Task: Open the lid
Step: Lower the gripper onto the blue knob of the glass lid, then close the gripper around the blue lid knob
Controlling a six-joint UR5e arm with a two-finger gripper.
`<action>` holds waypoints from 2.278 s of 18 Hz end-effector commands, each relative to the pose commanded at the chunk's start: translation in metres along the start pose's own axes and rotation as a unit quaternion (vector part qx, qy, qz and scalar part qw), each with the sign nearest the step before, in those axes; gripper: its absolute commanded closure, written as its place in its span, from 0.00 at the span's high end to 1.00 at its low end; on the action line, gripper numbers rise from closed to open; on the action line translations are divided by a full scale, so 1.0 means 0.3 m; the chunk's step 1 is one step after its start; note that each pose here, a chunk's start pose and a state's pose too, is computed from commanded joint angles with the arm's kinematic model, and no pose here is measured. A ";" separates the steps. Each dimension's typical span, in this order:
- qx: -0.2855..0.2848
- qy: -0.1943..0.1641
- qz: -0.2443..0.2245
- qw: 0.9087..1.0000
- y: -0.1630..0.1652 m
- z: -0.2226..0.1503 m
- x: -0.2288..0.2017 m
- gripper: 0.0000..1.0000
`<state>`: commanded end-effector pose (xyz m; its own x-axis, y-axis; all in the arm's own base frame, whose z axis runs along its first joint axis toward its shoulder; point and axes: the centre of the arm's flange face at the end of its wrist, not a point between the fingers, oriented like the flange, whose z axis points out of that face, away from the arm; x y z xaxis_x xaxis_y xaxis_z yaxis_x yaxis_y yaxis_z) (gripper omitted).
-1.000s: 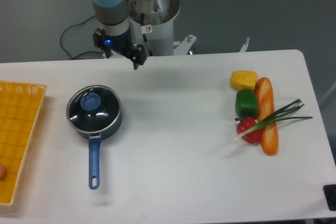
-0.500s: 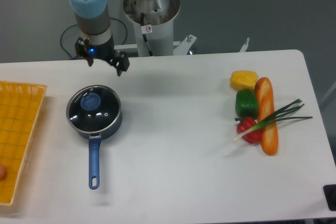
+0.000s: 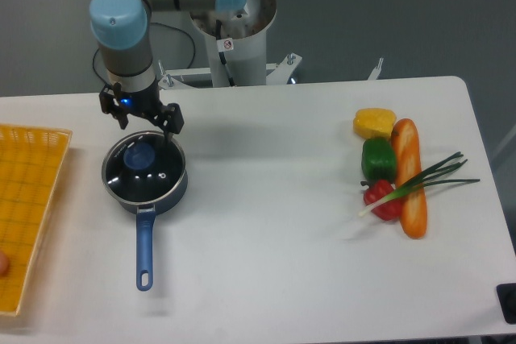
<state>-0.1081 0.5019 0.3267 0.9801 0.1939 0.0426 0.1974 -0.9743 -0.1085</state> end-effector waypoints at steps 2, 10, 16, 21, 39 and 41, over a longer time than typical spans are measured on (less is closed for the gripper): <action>0.000 -0.002 -0.005 1.000 -0.009 0.015 -0.002 1.00; -0.009 -0.005 -0.004 1.000 -0.044 0.053 0.023 1.00; -0.016 -0.004 -0.002 1.000 -0.052 0.075 0.030 1.00; -0.024 -0.020 -0.001 1.000 -0.072 0.096 0.052 1.00; -0.034 -0.019 0.001 0.999 -0.102 0.137 0.074 1.00; -0.034 -0.019 0.002 0.999 -0.102 0.137 0.074 0.99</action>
<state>-0.0917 0.5408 0.2901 0.9811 0.1933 0.0036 0.1933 -0.9803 -0.0401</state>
